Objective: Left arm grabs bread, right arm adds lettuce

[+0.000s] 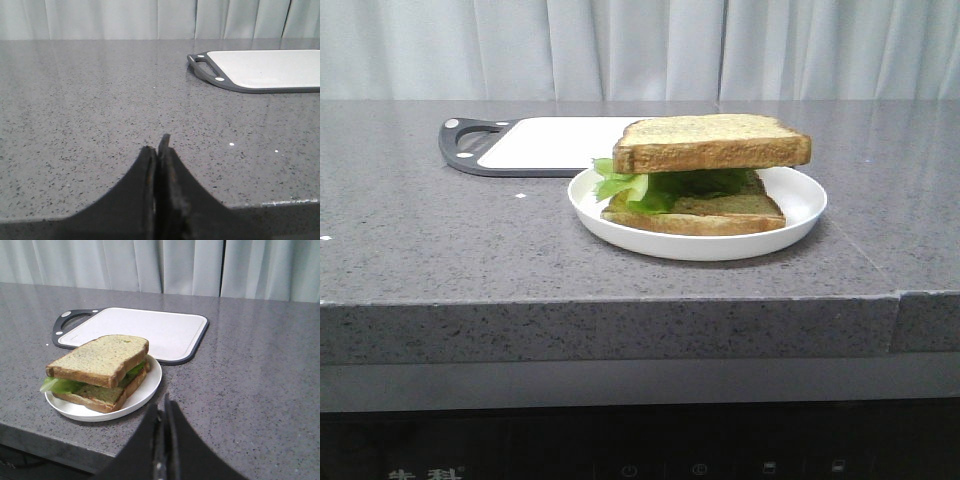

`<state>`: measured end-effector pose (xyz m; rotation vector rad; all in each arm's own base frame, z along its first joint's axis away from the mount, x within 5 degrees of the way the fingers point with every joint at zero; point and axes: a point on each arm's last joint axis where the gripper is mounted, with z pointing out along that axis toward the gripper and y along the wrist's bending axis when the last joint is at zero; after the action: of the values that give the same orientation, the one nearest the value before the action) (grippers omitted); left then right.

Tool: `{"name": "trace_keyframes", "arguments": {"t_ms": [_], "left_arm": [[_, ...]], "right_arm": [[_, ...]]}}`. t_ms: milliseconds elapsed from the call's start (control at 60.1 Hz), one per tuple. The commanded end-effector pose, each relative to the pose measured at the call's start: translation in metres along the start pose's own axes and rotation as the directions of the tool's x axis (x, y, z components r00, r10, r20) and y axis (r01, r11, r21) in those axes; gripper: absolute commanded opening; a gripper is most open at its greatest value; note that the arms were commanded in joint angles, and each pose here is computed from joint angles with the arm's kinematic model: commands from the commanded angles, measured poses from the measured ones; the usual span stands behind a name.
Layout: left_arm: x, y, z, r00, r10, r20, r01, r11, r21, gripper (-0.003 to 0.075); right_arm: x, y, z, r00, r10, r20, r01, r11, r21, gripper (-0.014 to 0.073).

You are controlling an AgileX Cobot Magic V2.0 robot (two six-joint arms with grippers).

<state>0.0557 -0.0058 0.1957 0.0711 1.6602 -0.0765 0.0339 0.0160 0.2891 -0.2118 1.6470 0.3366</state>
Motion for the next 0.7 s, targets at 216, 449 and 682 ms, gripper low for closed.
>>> {"name": "trace_keyframes", "arguments": {"t_ms": [216, 449, 682], "left_arm": [[-0.006, 0.001, -0.002, 0.996, -0.022, 0.092, 0.023, 1.000, -0.007, -0.0021], [-0.006, 0.001, -0.001, 0.996, -0.022, 0.090, 0.023, 1.000, -0.007, -0.0021], [-0.007, 0.001, -0.002, 0.996, -0.022, 0.092, 0.023, 1.000, -0.007, -0.0021]], "right_arm": [[-0.013, 0.000, -0.001, 0.996, -0.012, 0.087, 0.011, 1.000, 0.011, -0.0060], [-0.005, -0.002, 0.002, 0.998, -0.018, 0.068, 0.016, 1.000, 0.023, -0.0060], [0.028, -0.013, 0.005, 0.981, -0.013, 0.196, -0.025, 0.981, 0.191, -0.0060]]}}
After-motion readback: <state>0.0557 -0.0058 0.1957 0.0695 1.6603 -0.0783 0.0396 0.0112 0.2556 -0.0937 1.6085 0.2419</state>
